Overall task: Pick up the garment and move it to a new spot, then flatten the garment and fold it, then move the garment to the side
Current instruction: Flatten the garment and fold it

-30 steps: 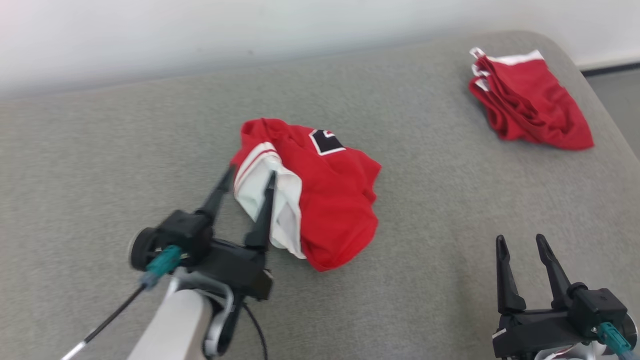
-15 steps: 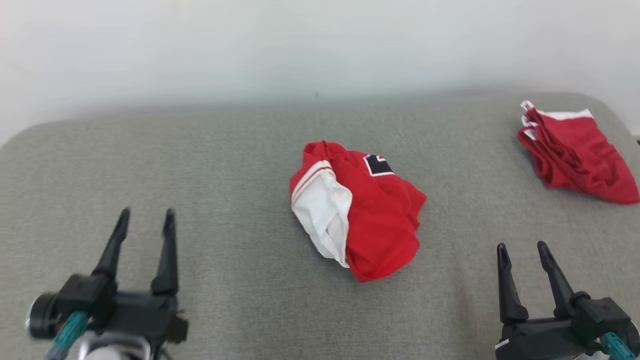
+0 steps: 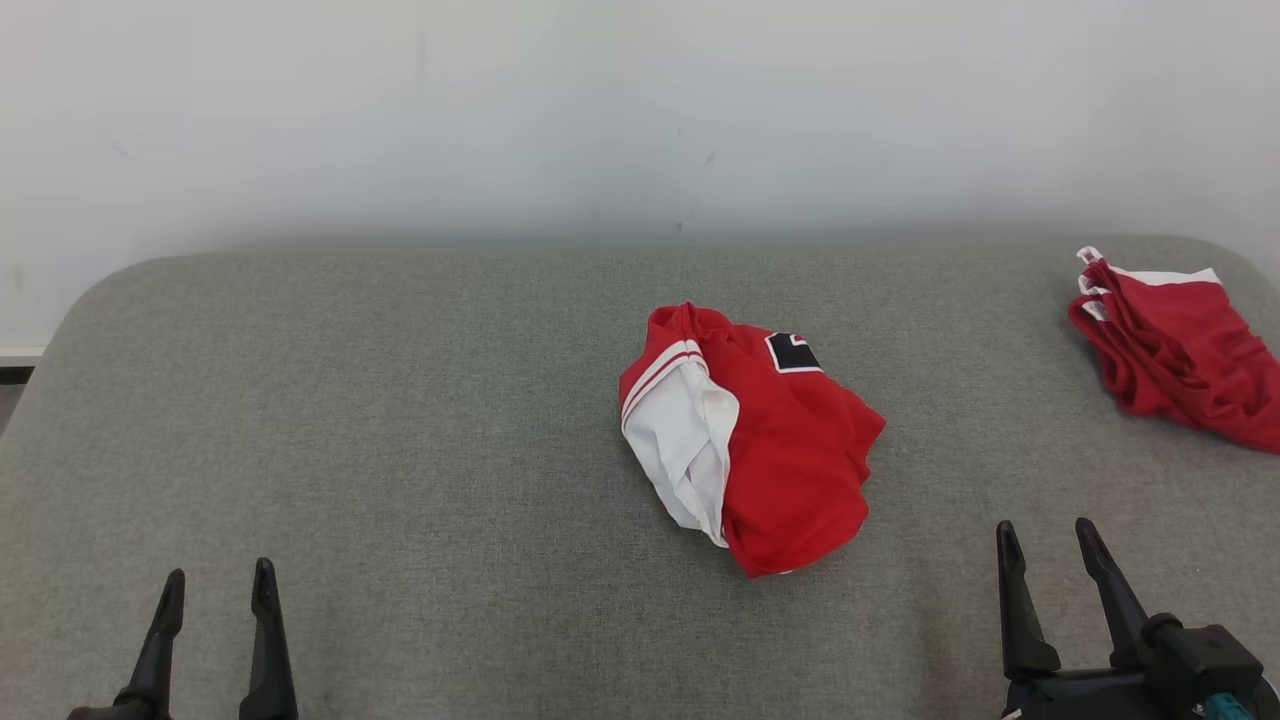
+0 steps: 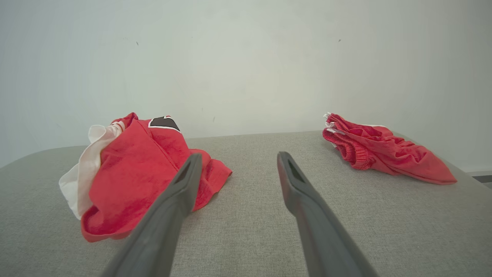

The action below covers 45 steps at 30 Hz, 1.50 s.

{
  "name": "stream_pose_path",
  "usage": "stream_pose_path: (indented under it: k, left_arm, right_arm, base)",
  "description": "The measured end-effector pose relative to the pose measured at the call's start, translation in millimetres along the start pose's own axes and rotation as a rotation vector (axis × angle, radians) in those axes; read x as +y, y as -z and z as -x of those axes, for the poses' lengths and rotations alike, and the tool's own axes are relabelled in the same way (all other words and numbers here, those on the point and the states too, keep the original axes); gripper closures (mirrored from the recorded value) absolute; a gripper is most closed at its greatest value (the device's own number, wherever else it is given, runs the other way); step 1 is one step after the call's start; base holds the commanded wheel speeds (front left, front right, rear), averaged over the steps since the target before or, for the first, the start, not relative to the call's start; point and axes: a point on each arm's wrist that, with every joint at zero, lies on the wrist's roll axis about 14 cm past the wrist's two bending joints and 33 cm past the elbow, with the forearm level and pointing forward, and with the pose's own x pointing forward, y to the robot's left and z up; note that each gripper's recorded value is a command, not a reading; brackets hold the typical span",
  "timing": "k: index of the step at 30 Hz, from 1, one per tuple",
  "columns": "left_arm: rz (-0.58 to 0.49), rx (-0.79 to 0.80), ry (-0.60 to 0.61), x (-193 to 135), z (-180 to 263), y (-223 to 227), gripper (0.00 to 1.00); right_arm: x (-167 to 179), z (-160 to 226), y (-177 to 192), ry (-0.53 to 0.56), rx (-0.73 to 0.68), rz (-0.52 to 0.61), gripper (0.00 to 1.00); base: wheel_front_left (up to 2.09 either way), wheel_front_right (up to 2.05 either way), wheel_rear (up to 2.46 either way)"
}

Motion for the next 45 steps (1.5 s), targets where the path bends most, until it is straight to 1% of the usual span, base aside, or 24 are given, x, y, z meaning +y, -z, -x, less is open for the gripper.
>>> stream_pose_path:
  k: [3,7,10,16,22,29,35,36,37,38,39,42,45]
  left_arm:
    - [0.001,-0.001,0.000,0,0,0,0.00]
    - [0.007,-0.002,0.029,-9,-4,1,0.00]
    - [0.021,-0.018,0.118,-37,-19,-1,0.00]
    - [0.071,-0.057,0.327,-111,-57,-14,0.00]
    - [0.102,-0.013,0.487,-173,-83,-7,0.00]
    - [0.092,0.102,0.644,-230,-90,22,0.00]
    - [0.067,0.233,0.709,-255,-87,60,0.00]
    - [0.065,0.249,0.715,-257,-87,65,0.17]
    - [0.060,0.267,0.720,-259,-86,71,0.17]
    - [0.056,0.281,0.725,-260,-86,76,0.67]
    - [0.058,0.285,0.725,-261,-87,78,1.00]
    - [0.060,0.300,0.709,-259,-91,86,1.00]
    - [0.082,0.268,0.697,-259,-95,79,1.00]
  right_arm:
    - [1,0,1,-0.001,0.006,-0.001,0.00]
    - [1,0,1,-0.001,0.008,-0.002,0.00]
    - [0,-2,-1,0.002,0.002,-0.001,0.00]
    - [-9,0,0,0.033,0.004,-0.004,0.00]
    - [-27,9,4,0.099,0.016,-0.009,0.00]
    - [-52,26,14,0.191,0.047,-0.011,0.00]
    - [-66,33,16,0.243,0.056,-0.006,0.00]
    - [-68,35,16,0.251,0.057,-0.004,0.00]
    - [-70,37,16,0.259,0.059,-0.003,0.00]
    - [-72,38,17,0.267,0.061,-0.002,0.00]
    - [-74,40,17,0.274,0.063,0.000,0.00]
    - [-78,43,18,0.289,0.067,0.003,0.00]
    - [-82,45,15,0.302,0.060,0.005,0.00]
  base:
    - [0.00,0.00,0.00]
    - [0.00,0.00,0.00]
    - [0.00,0.00,0.00]
    - [0.00,0.00,0.00]
    - [0.00,0.00,0.00]
    - [0.00,0.00,0.00]
    - [0.00,0.00,0.00]
    - [0.00,0.00,0.00]
    - [0.00,0.00,0.00]
    - [0.00,0.00,0.00]
    - [0.00,0.00,0.00]
    - [0.00,0.00,0.00]
    - [0.00,0.00,0.00]
